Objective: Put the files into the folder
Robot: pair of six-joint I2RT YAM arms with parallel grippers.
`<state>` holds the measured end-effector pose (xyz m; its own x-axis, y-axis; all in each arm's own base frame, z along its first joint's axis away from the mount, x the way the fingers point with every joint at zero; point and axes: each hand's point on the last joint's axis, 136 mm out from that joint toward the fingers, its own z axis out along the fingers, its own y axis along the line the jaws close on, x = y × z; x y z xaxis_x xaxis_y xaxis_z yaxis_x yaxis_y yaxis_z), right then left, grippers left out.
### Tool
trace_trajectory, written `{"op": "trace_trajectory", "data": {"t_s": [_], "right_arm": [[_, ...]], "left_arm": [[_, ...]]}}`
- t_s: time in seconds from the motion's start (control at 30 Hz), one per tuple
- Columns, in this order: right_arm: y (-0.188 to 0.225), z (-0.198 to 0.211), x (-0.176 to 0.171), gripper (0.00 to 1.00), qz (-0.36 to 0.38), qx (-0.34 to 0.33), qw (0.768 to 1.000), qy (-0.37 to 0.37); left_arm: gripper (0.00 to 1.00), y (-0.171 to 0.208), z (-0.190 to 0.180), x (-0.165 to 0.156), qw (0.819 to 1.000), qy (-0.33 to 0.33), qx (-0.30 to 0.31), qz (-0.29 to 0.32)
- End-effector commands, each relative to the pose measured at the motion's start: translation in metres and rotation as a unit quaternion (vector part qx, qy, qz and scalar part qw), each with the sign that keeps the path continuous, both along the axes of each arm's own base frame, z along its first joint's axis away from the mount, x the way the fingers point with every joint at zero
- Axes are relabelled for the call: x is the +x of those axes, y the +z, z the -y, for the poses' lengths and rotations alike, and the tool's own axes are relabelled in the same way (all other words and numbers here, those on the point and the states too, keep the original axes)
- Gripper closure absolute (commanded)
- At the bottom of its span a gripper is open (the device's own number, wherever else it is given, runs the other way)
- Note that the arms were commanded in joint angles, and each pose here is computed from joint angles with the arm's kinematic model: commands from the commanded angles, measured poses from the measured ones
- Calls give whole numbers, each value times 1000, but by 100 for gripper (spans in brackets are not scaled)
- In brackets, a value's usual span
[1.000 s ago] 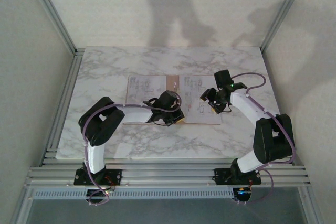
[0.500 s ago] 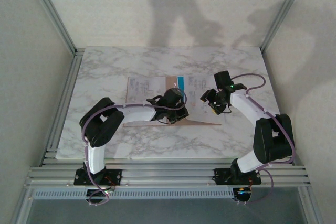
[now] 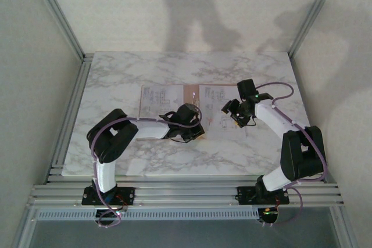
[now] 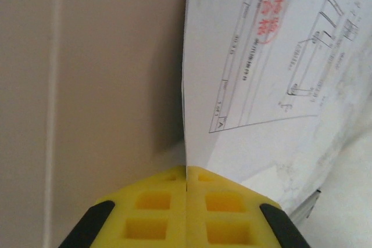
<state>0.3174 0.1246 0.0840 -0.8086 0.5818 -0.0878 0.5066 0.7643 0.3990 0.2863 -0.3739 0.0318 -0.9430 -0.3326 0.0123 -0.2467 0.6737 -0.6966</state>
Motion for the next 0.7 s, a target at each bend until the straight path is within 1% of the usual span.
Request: {"op": "trace_trajectory", "data": {"t_s": [0.0, 0.23, 0.43, 0.67], "right_arm": [[-7, 2, -4, 36, -9, -4, 1000, 6], [-8, 2, -5, 36, -10, -5, 1000, 8], [-7, 2, -4, 36, -9, -5, 1000, 10], [-10, 0, -4, 36, -11, -2, 1000, 12]], "left_arm": [[100, 9, 12, 2, 1000, -11, -28, -1], [100, 8, 14, 3, 1000, -15, -16, 1], [100, 5, -4, 6, 1000, 8, 18, 9], [100, 6, -16, 6, 999, 22, 33, 18]]}}
